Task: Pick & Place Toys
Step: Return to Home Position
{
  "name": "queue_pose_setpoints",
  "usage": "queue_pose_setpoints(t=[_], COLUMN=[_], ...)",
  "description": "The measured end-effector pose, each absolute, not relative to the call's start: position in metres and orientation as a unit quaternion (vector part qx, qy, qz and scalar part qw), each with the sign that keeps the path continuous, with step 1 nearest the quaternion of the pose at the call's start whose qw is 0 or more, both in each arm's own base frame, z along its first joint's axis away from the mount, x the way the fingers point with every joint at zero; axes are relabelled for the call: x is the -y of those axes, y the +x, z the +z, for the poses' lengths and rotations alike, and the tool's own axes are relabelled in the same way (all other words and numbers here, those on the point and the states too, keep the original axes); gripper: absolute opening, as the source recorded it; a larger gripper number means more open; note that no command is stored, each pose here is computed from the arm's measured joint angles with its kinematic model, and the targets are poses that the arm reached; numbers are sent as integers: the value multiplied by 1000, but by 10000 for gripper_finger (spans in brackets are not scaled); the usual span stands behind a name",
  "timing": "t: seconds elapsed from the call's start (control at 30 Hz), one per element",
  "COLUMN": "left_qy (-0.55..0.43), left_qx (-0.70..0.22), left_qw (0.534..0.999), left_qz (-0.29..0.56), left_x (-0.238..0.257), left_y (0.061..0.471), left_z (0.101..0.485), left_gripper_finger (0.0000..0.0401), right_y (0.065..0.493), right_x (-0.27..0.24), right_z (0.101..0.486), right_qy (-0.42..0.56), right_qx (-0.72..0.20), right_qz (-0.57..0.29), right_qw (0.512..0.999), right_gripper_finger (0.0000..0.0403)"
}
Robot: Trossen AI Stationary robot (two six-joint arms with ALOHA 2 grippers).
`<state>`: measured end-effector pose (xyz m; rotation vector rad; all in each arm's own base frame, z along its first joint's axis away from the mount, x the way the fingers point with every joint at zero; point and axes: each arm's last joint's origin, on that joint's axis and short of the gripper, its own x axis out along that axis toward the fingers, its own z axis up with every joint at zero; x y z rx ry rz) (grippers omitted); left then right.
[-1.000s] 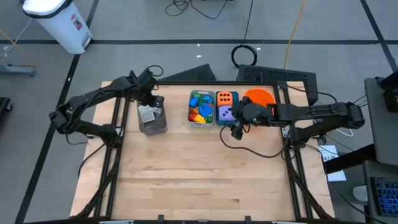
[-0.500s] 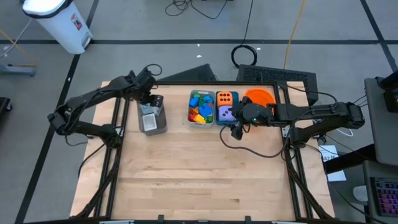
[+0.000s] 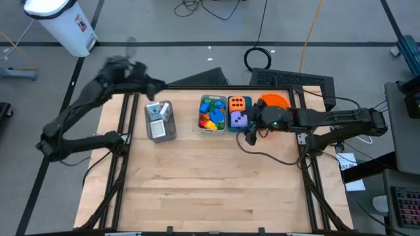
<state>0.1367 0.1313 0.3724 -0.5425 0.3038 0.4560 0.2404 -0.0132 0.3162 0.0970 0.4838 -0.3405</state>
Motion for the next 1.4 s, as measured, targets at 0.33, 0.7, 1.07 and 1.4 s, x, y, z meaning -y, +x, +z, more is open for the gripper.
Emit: queue_pose_setpoints(t=[0.33, 0.7, 1.07, 1.4], left_qy=[-142, -121, -206, -246], left_qx=[2, 58, 165, 190], left_qw=[973, 968, 939, 938], left_qz=[183, 213, 220, 155], left_x=[-74, -24, -39, -62], left_y=[82, 36, 46, 79], left_z=[419, 396, 317, 267], left_gripper_finger=[182, 182, 181, 98], right_y=[179, 114, 129, 134], right_x=[20, 19, 22, 25], right_z=[374, 390, 304, 251], right_qy=[94, 96, 110, 100], right_qx=[-65, -2, 51, 61], right_qz=[-159, -178, -191, -211], right_qw=[981, 979, 974, 971], right_gripper_finger=[314, 210, 102, 5])
